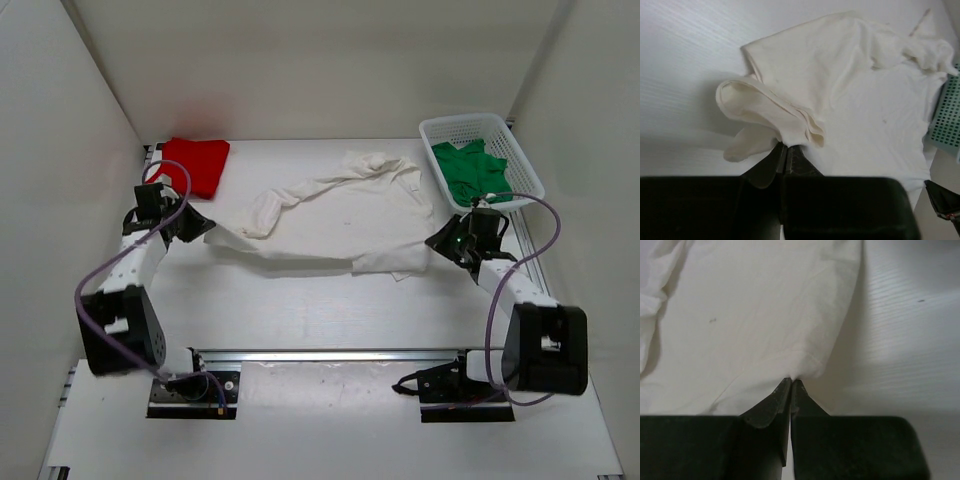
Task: Fold and stack the t-shirts
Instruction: Flatten out the tshirt, then grap the side of the flattened tshirt closest away from the robot with both arms
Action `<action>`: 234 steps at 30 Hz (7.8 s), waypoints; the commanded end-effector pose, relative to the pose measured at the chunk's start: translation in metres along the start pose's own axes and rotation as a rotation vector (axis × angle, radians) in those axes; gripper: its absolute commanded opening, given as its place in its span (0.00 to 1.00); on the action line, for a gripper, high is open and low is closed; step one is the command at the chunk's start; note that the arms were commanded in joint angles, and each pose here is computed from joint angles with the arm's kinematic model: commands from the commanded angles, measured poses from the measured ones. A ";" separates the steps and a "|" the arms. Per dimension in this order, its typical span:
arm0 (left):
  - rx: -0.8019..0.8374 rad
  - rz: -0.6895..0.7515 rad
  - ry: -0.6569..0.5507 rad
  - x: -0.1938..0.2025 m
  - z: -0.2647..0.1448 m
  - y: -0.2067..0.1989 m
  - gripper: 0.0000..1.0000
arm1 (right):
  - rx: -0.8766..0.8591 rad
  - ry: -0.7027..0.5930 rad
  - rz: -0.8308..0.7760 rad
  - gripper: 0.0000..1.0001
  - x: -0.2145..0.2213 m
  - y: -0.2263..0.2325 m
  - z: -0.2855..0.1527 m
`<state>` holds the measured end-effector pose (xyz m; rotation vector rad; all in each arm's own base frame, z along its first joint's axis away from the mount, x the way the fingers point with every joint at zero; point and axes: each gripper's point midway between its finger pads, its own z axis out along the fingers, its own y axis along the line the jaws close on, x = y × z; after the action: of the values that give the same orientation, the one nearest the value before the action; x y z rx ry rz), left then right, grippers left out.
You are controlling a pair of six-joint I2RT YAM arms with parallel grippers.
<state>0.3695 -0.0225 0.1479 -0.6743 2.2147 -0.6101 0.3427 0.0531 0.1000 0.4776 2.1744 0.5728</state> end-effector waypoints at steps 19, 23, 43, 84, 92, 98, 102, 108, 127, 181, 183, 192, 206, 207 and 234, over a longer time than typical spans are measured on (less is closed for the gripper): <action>-0.105 -0.113 -0.077 -0.004 0.029 0.043 0.42 | -0.013 -0.011 0.000 0.34 -0.001 0.009 0.013; -0.168 -0.208 -0.163 0.035 0.012 0.073 0.34 | -0.046 0.001 -0.029 0.34 0.013 0.020 0.002; -0.256 -0.292 -0.128 0.054 0.057 0.103 0.40 | -0.159 0.062 -0.109 0.34 0.061 0.047 -0.014; 0.052 0.111 -0.111 0.049 -0.011 -0.023 0.00 | 0.281 0.221 -0.249 0.37 0.129 -0.028 -0.002; 0.132 0.148 -0.093 0.058 -0.012 -0.048 0.00 | 0.420 0.284 -0.325 0.37 0.134 -0.045 -0.003; 0.143 0.176 -0.068 0.067 -0.009 -0.054 0.00 | 0.513 0.345 -0.406 0.37 0.144 -0.051 -0.007; 0.156 0.176 -0.059 0.065 -0.009 -0.058 0.00 | 0.530 0.382 -0.384 0.25 0.155 -0.061 -0.009; 0.172 0.187 -0.059 0.063 -0.012 -0.065 0.00 | 0.456 0.313 -0.304 0.02 0.142 -0.051 -0.014; 0.410 0.227 -0.186 -0.018 -0.119 -0.150 0.00 | -0.028 -0.183 -0.316 0.00 -0.055 0.121 -0.220; -0.002 -0.052 -0.275 -0.039 -0.031 0.010 0.00 | -0.160 -0.046 -0.301 0.00 -0.014 0.054 -0.067; -0.062 -0.065 -0.238 -0.010 -0.026 0.036 0.00 | -0.146 0.036 -0.252 0.01 0.016 0.043 -0.072; -0.190 0.036 -0.132 0.056 -0.039 0.078 0.00 | -0.084 0.253 -0.185 0.00 0.116 0.034 -0.129; -0.177 0.069 -0.061 0.060 -0.046 0.063 0.00 | 0.064 0.277 -0.149 0.00 0.140 0.029 -0.158; -0.172 0.060 -0.065 0.058 -0.042 0.063 0.00 | 0.055 0.283 -0.165 0.00 0.140 0.027 -0.150; -0.136 -0.237 -0.160 -0.022 0.050 0.056 0.00 | 0.064 0.064 -0.192 0.00 -0.080 0.037 0.052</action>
<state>0.3827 0.0151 0.0735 -1.0470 2.1395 -0.5041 0.4026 0.0608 0.1132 0.3318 2.3823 0.4487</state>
